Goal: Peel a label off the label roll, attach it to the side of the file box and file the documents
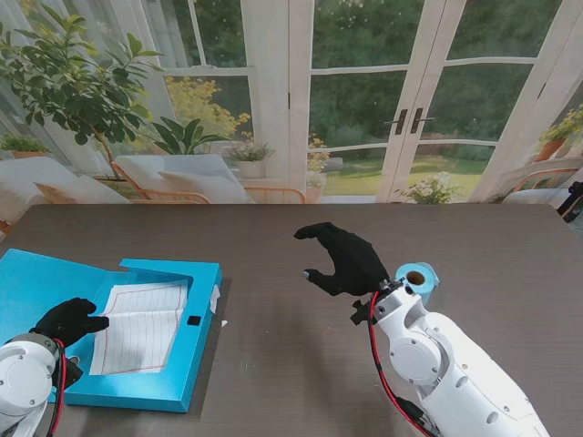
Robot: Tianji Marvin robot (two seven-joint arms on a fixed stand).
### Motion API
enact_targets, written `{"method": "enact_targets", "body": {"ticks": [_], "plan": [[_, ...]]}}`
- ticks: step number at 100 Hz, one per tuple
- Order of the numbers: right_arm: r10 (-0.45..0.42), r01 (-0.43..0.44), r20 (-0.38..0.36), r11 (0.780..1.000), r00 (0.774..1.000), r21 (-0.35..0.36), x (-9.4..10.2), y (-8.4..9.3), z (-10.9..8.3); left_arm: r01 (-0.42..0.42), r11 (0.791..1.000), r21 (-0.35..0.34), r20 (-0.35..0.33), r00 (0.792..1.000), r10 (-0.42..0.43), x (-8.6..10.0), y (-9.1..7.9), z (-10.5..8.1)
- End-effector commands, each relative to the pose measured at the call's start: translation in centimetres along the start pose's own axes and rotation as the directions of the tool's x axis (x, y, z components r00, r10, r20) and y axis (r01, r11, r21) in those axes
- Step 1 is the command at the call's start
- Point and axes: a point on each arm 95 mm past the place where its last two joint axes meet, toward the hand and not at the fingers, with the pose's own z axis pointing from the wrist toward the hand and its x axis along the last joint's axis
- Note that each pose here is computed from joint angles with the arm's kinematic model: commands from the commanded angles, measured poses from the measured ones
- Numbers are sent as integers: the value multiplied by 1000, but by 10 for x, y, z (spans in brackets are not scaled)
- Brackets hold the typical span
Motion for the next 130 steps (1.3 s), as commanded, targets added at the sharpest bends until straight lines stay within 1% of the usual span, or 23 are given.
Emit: {"method": "enact_targets", "body": {"ticks": [1, 16, 29, 40, 50, 61, 71, 86, 93, 104, 114, 130], "plan": [[2, -2, -5, 1000, 1000, 13, 2, -2, 1, -11, 1000, -3, -24, 1000, 11, 5, -1, -3], [-1, 1, -7, 1000, 1000, 4, 2, 1, 3, -15, 999, 51, -90, 996, 20, 15, -6, -6], [3, -3, -5, 1000, 1000, -8, 4, 4, 4, -11, 996, 88, -170, 985, 26, 28, -12, -9], [6, -7, -3, 1000, 1000, -19, 5, 7, 5, 0, 994, 111, -250, 968, 28, 42, -16, -11], [15, -15, 5, 999, 1000, -32, 6, 11, 5, 29, 991, 130, -330, 944, 16, 56, -18, -14], [33, -32, 21, 999, 999, -41, 7, 15, 4, 62, 989, 132, -420, 907, 0, 73, -16, -16], [65, -63, 41, 997, 997, -41, 8, 18, 2, 91, 989, 120, -503, 864, -19, 90, -13, -18], [115, -113, 74, 993, 991, -39, 10, 24, -4, 121, 990, 74, -606, 794, -51, 113, -4, -22], [132, -130, 89, 991, 987, -34, 11, 26, -8, 136, 989, 57, -650, 757, -67, 123, 2, -24], [164, -164, 115, 986, 980, -10, 11, 30, -15, 174, 984, 26, -701, 705, -106, 138, 13, -26], [192, -194, 140, 981, 971, 6, 12, 32, -23, 188, 982, -2, -730, 671, -130, 149, 22, -29], [252, -260, 182, 965, 950, 19, 12, 29, -37, 205, 978, -42, -758, 631, -166, 163, 36, -34]]}}
